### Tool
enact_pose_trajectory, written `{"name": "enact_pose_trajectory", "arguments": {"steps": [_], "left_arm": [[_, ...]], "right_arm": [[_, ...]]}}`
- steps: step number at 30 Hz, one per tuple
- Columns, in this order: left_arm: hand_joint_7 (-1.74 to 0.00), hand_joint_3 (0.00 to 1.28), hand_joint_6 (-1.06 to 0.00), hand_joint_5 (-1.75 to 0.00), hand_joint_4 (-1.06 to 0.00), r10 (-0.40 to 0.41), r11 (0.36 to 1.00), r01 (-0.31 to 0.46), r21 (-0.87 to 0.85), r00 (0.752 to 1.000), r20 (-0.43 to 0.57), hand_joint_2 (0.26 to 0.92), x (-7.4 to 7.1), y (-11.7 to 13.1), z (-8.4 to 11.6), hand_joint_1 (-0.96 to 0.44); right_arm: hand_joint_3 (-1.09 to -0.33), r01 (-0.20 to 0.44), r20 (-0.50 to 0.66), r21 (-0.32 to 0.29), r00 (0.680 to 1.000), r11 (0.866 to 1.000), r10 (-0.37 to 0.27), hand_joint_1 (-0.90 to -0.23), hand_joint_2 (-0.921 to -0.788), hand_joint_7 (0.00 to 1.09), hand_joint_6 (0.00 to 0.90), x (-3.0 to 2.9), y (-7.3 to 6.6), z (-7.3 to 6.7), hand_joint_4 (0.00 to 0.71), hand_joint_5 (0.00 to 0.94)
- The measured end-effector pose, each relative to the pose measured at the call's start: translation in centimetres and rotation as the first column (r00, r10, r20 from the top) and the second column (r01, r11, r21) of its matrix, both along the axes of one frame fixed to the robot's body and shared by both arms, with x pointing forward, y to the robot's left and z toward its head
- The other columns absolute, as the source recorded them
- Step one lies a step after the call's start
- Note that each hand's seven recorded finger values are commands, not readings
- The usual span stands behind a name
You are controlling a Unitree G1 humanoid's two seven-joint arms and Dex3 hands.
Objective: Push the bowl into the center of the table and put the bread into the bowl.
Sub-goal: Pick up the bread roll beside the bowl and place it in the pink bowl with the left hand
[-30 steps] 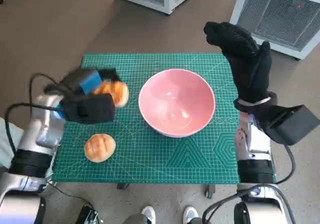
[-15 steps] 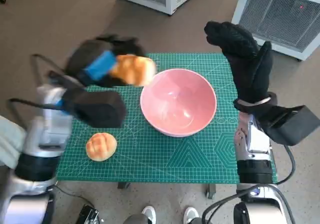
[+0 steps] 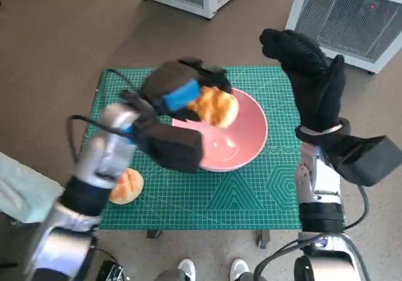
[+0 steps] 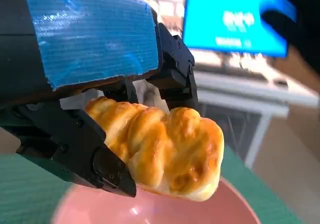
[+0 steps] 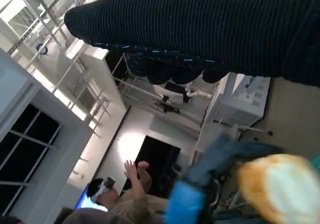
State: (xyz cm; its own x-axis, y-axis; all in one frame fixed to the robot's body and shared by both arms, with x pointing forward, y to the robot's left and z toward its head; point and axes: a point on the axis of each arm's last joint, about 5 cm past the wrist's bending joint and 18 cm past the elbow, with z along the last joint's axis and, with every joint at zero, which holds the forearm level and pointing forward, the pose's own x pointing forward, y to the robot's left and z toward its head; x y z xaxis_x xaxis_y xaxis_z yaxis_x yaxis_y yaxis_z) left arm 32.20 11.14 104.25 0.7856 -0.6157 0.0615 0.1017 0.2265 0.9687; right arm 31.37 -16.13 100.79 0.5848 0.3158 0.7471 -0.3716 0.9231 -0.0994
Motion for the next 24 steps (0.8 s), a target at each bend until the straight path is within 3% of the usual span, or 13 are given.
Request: {"name": "enact_pose_trajectory", "arguments": {"steps": [8, 9, 10, 12, 15, 19, 24], "left_arm": [[-1.16, 0.09, -0.57, -1.21, -0.7, 0.002, 0.998, 0.003, 0.057, 0.997, -0.081, 0.921, 0.7, -0.7, -1.9, 0.0], [-1.05, 0.11, -0.52, -1.24, -0.67, 0.003, 0.998, 0.002, 0.06, 0.996, -0.09, 0.921, 0.8, -0.6, -2.1, 0.07], [-0.79, 0.12, -0.44, -1.09, -0.55, 0.005, 0.998, 0.001, 0.062, 0.995, -0.1, 0.905, 0.8, -0.6, -2.2, 0.11], [-0.37, 0.09, -0.27, -0.48, -0.31, 0.006, 0.998, 0.002, 0.065, 0.992, -0.128, 0.858, 0.9, -0.5, -2.4, 0.06], [-0.13, 0.05, -0.12, -0.16, -0.1, 0.017, 0.997, -0.003, 0.075, 0.982, -0.187, 0.802, 1.0, -0.4, -2.5, -0.03], [-0.04, 0.03, -0.06, -0.04, -0.03, 0.044, 0.994, -0.019, 0.104, 0.967, -0.25, 0.771, 0.9, -0.4, -2.4, -0.18], [-0.02, 0.02, -0.06, 0.0, 0.0, 0.029, 0.995, -0.005, 0.1, 0.969, -0.245, 0.767, 0.5, -0.3, -1.7, -0.32]], "right_arm": [[-0.69, 0.001, -0.01, 0.011, 1.0, 1.0, -0.001, -0.685, -0.921, 0.5, 0.112, -0.2, -0.2, -0.3, 0.254, 0.005], [-0.689, 0.002, -0.009, 0.011, 1.0, 1.0, -0.001, -0.685, -0.921, 0.5, 0.113, -0.23, -0.3, -0.3, 0.254, 0.005], [-0.687, 0.002, -0.008, 0.012, 1.0, 1.0, -0.002, -0.685, -0.921, 0.49, 0.12, -0.25, -0.3, -0.3, 0.255, 0.004], [-0.683, 0.003, -0.007, 0.014, 1.0, 1.0, -0.003, -0.686, -0.921, 0.47, 0.135, -0.28, -0.4, -0.2, 0.258, 0.004], [-0.68, 0.006, -0.004, 0.017, 1.0, 1.0, -0.006, -0.69, -0.921, 0.45, 0.144, -0.34, -0.5, -0.2, 0.26, 0.004], [-0.678, 0.007, -0.007, 0.017, 1.0, 1.0, -0.007, -0.693, -0.921, 0.44, 0.149, -0.41, -0.5, -0.2, 0.261, 0.003], [-0.679, 0.012, -0.011, 0.017, 1.0, 1.0, -0.012, -0.694, -0.921, 0.44, 0.152, -0.52, -0.6, -0.3, 0.259, 0.002]]}}
